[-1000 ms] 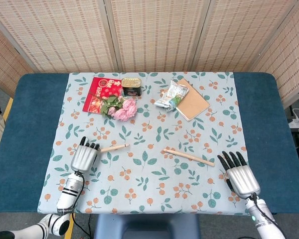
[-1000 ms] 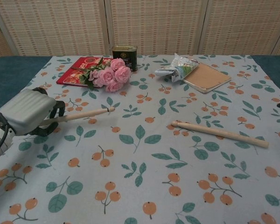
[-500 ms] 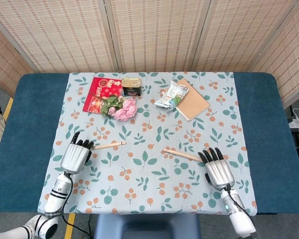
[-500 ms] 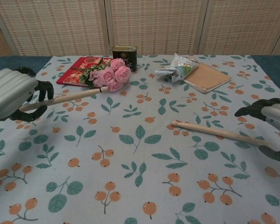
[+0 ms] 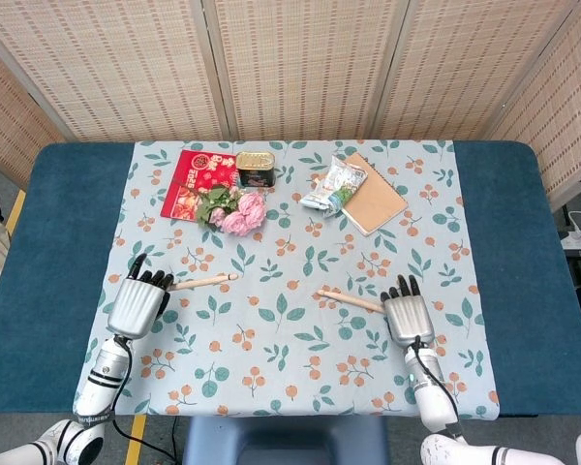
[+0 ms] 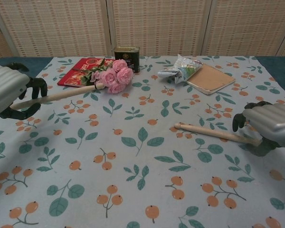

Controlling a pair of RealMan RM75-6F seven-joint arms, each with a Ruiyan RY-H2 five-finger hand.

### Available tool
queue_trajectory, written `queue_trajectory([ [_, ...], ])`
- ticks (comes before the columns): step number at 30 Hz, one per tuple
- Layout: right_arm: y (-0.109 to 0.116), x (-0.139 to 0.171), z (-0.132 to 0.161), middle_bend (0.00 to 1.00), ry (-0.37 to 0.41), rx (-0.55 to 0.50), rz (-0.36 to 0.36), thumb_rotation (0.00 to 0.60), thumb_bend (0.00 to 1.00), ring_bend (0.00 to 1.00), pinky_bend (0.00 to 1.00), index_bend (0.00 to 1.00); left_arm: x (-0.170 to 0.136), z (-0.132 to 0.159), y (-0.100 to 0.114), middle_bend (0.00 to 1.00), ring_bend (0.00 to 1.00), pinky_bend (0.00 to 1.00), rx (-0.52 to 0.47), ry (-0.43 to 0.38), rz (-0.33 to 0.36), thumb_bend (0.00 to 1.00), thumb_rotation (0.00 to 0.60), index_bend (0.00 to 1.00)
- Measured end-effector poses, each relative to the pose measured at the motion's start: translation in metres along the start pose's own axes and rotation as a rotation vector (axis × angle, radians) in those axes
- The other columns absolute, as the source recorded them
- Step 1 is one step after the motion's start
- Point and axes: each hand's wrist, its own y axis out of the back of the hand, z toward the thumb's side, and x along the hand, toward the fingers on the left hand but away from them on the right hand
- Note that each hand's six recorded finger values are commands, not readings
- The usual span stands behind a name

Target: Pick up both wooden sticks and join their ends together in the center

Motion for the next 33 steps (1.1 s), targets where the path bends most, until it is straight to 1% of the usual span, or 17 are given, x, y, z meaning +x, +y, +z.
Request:
queue_trajectory([
  [4,-0.004,-0.004,0.005,0.3,0.004,0.018,0.0,0.6,0.35,0.1,0.0,0.37,0.0,0.0,-0.002,0.98,0.57,0.19,0.002,-0.001,-0.005,0.53,0.6,0.87],
  [9,-0.006,-0.008,0.012,0.39,0.007,0.031,-0.013,0.6,0.35,0.18,0.0,0.47,0.001,0.0,-0.005,0.98,0.57,0.19,0.005,-0.005,-0.024,0.53,0.6,0.87],
  [14,-0.009,-0.01,0.012,0.49,-0.001,0.039,-0.024,0.6,0.35,0.26,0.0,0.59,0.001,-0.002,-0.006,0.97,0.57,0.19,0.006,0.001,-0.025,0.53,0.6,0.87],
  [18,-0.013,-0.012,0.014,0.58,-0.003,0.054,-0.026,0.6,0.35,0.35,0.0,0.7,0.001,-0.002,-0.007,0.98,0.57,0.19,0.009,0.003,-0.025,0.53,0.6,0.87],
  [23,-0.008,-0.011,0.015,0.69,-0.004,0.047,-0.055,0.6,0.35,0.45,0.0,0.83,0.001,-0.005,-0.007,0.97,0.57,0.19,0.01,0.01,-0.024,0.53,0.6,0.87],
  [25,-0.004,-0.01,0.015,0.71,-0.003,0.036,-0.076,0.6,0.35,0.48,0.0,0.86,0.002,-0.005,-0.007,0.98,0.57,0.19,0.008,0.012,-0.024,0.53,0.6,0.87],
  [27,0.001,-0.009,0.014,0.72,-0.003,0.024,-0.096,0.6,0.36,0.49,0.01,0.87,0.002,-0.006,-0.007,0.98,0.57,0.19,0.008,0.014,-0.024,0.53,0.6,0.87],
  [33,0.003,-0.006,0.012,0.77,-0.001,0.034,-0.113,0.6,0.38,0.53,0.02,0.94,0.002,-0.004,-0.008,0.97,0.57,0.19,0.01,0.011,-0.026,0.53,0.6,0.87],
])
